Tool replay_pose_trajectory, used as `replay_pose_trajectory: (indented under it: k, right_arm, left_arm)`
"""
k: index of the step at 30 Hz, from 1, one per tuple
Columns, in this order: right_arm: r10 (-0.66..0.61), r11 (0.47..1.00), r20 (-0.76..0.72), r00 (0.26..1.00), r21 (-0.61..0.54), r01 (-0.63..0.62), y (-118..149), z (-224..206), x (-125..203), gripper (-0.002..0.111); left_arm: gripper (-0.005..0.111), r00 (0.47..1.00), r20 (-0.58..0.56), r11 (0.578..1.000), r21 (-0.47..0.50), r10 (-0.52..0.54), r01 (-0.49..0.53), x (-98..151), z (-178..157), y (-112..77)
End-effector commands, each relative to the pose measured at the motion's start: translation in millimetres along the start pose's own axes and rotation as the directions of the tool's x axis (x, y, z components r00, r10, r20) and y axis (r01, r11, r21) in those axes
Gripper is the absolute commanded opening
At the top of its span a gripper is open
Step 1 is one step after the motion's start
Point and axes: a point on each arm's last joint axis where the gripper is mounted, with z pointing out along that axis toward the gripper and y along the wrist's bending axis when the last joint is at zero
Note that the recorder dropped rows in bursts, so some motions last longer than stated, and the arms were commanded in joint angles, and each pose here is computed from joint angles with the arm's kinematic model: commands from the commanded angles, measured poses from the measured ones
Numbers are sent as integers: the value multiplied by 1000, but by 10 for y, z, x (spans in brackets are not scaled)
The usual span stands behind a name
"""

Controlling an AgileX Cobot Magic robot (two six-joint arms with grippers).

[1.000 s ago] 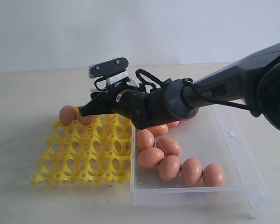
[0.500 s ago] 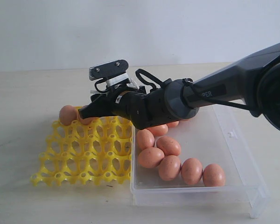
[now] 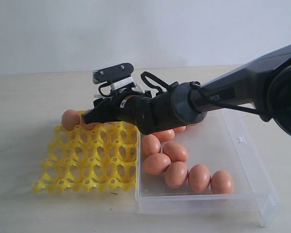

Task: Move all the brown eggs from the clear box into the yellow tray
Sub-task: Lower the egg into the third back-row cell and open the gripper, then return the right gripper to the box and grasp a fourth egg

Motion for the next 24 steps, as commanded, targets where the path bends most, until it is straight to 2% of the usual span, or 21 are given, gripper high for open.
replay_pose_trajectory:
  k: [1,9,15,17,19,22,24]
  right_arm:
    - [16,1000,19,1000,3,-16,-16,1,-42,61]
    - [20,1000,31,999,0,-20,-11,-35,-106,61]
    - [36,999,50,998,-38,-34,40,-340,-521,58]
    - [37,997,34,999,-63,-35,69,-520,-701,49]
    - [1,996,0,1000,-90,-1,98,-697,-835,33]
    - [-105,984,-96,990,-152,90,146,-994,-968,1]
    - [-184,970,-181,966,-190,149,142,-1179,-988,0]
  left_arm:
    - [0,1000,20,1000,-1,-8,8,-24,-8,1]
    - [0,1000,20,1000,-1,-8,8,-24,-8,1]
    - [0,1000,20,1000,-1,-8,8,-24,-8,1]
    - [0,1000,20,1000,-1,-8,8,-24,-8,1]
    - [0,1000,20,1000,-1,-8,8,-24,-8,1]
    - [0,1000,20,1000,-1,-8,8,-24,-8,1]
    - [0,1000,20,1000,-1,-8,8,-24,-8,1]
